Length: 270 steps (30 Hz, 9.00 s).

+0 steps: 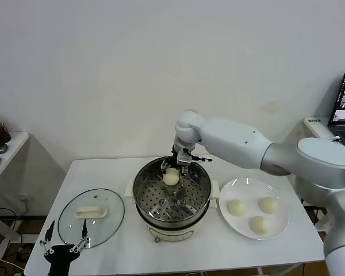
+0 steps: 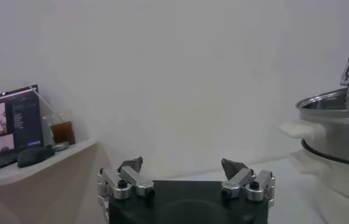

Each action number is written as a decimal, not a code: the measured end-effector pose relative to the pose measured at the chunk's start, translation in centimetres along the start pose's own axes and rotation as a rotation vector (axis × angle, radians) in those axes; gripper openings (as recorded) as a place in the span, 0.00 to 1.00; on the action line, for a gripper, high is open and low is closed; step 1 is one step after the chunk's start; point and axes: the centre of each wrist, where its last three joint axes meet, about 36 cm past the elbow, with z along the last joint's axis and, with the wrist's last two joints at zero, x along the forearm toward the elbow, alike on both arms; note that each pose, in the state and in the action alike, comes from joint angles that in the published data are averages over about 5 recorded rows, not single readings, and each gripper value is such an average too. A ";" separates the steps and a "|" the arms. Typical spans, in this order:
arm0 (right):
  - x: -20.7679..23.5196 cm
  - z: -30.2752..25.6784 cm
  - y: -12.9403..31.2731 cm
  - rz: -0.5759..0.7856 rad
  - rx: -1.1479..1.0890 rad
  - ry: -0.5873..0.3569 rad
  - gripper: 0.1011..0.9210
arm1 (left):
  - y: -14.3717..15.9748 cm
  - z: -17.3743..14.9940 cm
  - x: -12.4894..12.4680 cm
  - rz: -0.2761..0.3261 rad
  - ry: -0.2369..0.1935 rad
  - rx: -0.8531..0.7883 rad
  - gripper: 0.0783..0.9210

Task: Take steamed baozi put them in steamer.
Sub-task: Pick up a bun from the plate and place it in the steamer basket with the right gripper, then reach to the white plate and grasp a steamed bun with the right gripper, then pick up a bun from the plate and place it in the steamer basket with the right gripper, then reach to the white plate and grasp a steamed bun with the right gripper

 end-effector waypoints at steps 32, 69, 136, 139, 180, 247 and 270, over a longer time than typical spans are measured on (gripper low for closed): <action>14.4 -2.7 7.7 0.043 -0.692 0.190 0.88 | 0.9 -1.0 -2.3 0.011 -0.066 -0.028 0.88; -0.9 -9.8 28.0 -0.076 -1.245 0.137 0.88 | 1.5 -0.8 -2.6 -0.003 -0.076 -0.065 0.88; 15.3 -7.0 8.6 0.117 -1.232 0.116 0.43 | 1.0 -0.8 -4.7 0.020 -0.103 -0.035 0.88; 14.0 -7.3 6.0 0.112 -1.247 0.103 0.43 | 1.1 -0.7 -4.8 0.013 -0.104 -0.037 0.88; 1.0 -9.4 -7.1 -0.003 -1.313 0.032 0.74 | 1.8 0.5 -5.7 -0.026 -0.089 -0.045 0.88; -1.3 -16.0 35.3 -0.159 -1.399 0.103 0.85 | 2.0 1.3 -5.8 -0.018 -0.067 -0.084 0.88; -1.2 -15.1 35.0 -0.168 -1.433 0.112 0.42 | 1.9 1.0 -5.7 -0.020 -0.076 -0.078 0.88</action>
